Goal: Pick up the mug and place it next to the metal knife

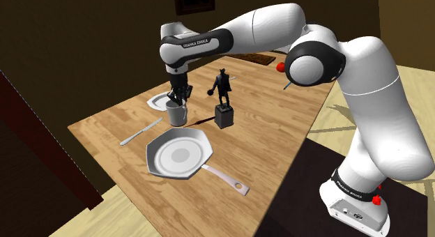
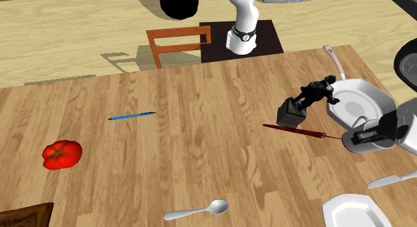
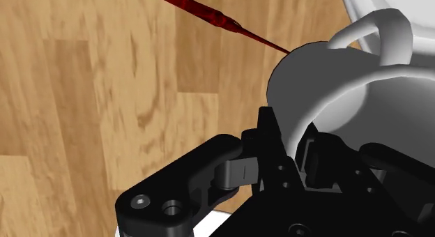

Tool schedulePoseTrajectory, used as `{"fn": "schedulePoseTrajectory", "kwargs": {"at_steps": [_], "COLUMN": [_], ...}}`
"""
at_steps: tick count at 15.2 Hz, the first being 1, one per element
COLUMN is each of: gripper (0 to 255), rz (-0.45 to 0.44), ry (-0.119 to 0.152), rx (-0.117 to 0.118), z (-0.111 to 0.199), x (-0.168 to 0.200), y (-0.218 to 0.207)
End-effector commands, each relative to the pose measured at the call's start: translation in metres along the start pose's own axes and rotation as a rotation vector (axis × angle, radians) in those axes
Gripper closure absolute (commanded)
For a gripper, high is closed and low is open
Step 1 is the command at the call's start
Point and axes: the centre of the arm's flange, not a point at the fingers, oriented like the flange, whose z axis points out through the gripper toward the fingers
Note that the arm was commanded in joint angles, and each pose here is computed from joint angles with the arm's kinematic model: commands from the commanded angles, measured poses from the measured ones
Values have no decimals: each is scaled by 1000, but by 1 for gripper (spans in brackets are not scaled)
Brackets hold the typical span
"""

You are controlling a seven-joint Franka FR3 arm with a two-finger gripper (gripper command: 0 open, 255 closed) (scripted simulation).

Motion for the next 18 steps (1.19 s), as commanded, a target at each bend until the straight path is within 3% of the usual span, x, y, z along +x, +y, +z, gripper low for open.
{"fn": "schedulePoseTrajectory", "kwargs": {"at_steps": [1,4,11,12,17,18], "gripper": [255,255,255,0,0,0], "rz": [-3,-3,-3,-3,-3,-3], "ry": [-7,-7,-7,-7,-7,-7], "rx": [1,1,1,1,1,1], "z": [16,31,31,32,31,17], "x": [2,2,2,2,2,2], "y": [-2,-1,-1,1,-1,-1]}}
